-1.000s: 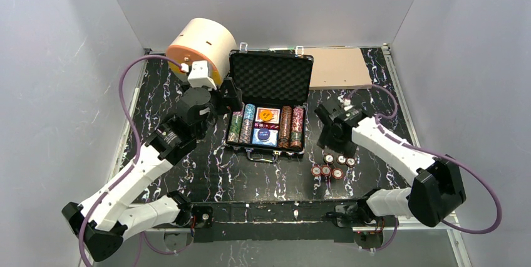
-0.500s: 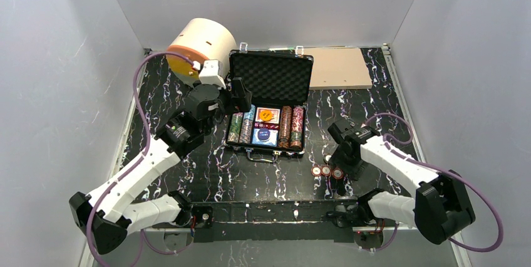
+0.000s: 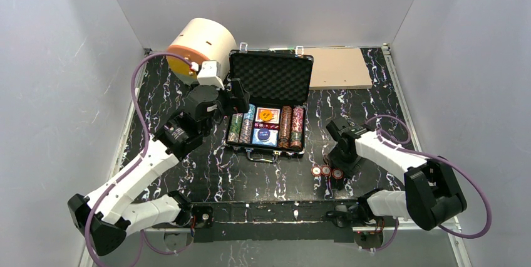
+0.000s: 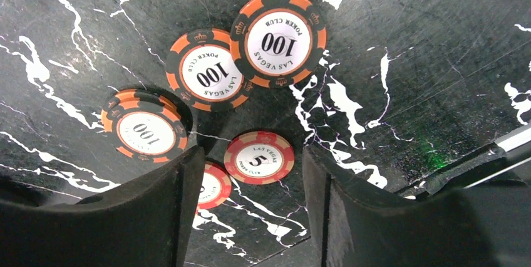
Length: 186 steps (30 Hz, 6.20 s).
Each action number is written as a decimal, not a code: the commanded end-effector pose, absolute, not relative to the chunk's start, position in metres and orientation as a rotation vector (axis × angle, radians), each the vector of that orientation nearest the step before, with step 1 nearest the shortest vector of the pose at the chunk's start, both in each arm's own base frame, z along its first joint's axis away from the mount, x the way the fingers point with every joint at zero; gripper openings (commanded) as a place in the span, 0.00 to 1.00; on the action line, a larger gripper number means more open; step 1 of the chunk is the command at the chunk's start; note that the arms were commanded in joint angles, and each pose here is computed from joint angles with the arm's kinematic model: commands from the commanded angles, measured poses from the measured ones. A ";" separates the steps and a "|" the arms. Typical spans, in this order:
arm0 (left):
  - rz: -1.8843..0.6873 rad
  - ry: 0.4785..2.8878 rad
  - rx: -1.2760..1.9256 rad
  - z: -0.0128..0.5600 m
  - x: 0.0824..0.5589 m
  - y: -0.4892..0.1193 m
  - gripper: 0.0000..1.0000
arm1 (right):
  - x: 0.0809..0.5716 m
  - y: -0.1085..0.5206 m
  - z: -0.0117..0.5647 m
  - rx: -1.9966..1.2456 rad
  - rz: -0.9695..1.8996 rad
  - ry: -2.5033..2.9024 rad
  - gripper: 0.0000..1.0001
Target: Pack up texas hold em set
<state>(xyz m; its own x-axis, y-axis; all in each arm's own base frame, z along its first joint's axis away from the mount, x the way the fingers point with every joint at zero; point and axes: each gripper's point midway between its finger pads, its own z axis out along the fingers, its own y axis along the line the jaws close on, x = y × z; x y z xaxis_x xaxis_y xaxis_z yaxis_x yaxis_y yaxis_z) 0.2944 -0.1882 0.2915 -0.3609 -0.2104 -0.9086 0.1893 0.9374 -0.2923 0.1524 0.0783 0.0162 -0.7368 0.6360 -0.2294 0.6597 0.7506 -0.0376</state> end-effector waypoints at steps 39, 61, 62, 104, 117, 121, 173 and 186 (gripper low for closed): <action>-0.476 1.849 -0.054 0.315 0.285 -0.183 0.97 | 0.151 0.074 0.008 1.071 -0.203 2.738 0.48; -0.451 1.834 -0.040 0.315 0.285 -0.179 0.97 | 0.174 0.113 0.054 0.922 0.110 2.792 0.48; -0.449 1.835 -0.042 0.315 0.286 -0.179 0.97 | 0.174 0.115 0.052 0.918 0.112 2.802 0.48; -0.408 1.841 -0.018 0.308 0.298 -0.186 0.97 | 0.164 0.124 0.006 0.816 0.020 2.975 0.65; -0.428 1.837 -0.014 0.305 0.299 -0.190 0.97 | 0.169 0.132 0.010 0.904 0.031 2.935 0.65; -0.429 1.839 -0.004 0.301 0.298 -0.190 0.98 | 0.168 0.136 0.009 0.941 0.050 2.939 0.63; -0.435 1.872 0.014 0.285 0.296 -0.194 0.98 | 0.149 0.153 0.022 0.491 -0.129 3.022 0.56; -0.425 1.871 0.015 0.286 0.298 -0.193 0.98 | 0.153 0.163 0.014 0.418 -0.053 3.031 0.71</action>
